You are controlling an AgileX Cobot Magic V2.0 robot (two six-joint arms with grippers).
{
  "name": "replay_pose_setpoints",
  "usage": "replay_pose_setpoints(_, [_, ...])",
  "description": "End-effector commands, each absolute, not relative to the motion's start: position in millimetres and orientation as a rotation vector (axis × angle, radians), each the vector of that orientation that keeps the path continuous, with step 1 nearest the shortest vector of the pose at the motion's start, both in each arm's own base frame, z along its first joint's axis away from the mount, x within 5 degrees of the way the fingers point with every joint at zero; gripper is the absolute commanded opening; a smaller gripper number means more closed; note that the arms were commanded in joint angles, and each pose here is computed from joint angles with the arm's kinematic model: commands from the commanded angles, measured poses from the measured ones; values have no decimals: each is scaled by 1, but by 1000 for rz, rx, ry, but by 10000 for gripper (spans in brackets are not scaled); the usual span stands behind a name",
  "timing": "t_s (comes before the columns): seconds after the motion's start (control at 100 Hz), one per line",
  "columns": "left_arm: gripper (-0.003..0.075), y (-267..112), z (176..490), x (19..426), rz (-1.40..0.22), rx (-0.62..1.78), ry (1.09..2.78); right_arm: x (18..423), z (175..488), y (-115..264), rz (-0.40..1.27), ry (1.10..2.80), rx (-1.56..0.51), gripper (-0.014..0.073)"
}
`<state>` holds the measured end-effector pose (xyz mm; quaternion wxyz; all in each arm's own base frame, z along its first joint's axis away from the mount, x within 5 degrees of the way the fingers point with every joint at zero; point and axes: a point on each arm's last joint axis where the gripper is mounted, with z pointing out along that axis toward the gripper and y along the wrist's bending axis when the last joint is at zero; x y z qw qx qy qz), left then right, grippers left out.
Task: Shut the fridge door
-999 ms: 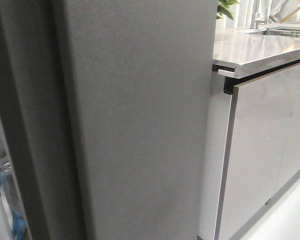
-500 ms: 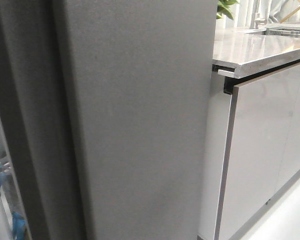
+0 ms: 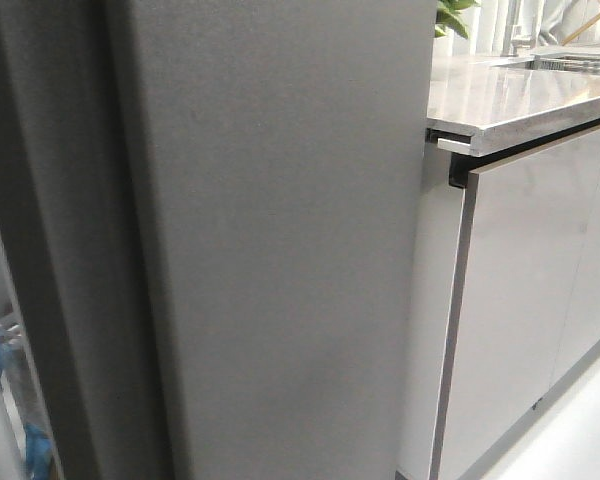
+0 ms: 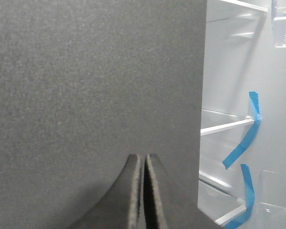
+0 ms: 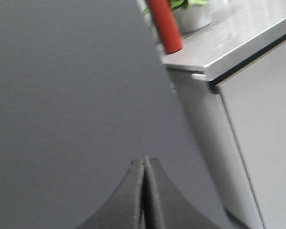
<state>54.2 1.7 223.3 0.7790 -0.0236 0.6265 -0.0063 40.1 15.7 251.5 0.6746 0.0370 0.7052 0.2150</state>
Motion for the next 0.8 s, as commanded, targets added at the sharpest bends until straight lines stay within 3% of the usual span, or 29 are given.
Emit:
replay_pose_setpoints(0.0, [-20,2,218,54,-20,-56,1307,20,295,14,466,1489,33,-44])
replay_pose_setpoints(0.31, [-20,2,218,54,-20,-56,1307,6,394,17,448,1491,-74,-45])
replay_pose_setpoints(0.789, [-20,2,218,54,-20,-56,1307,72,497,51,591,1519,-371,-44])
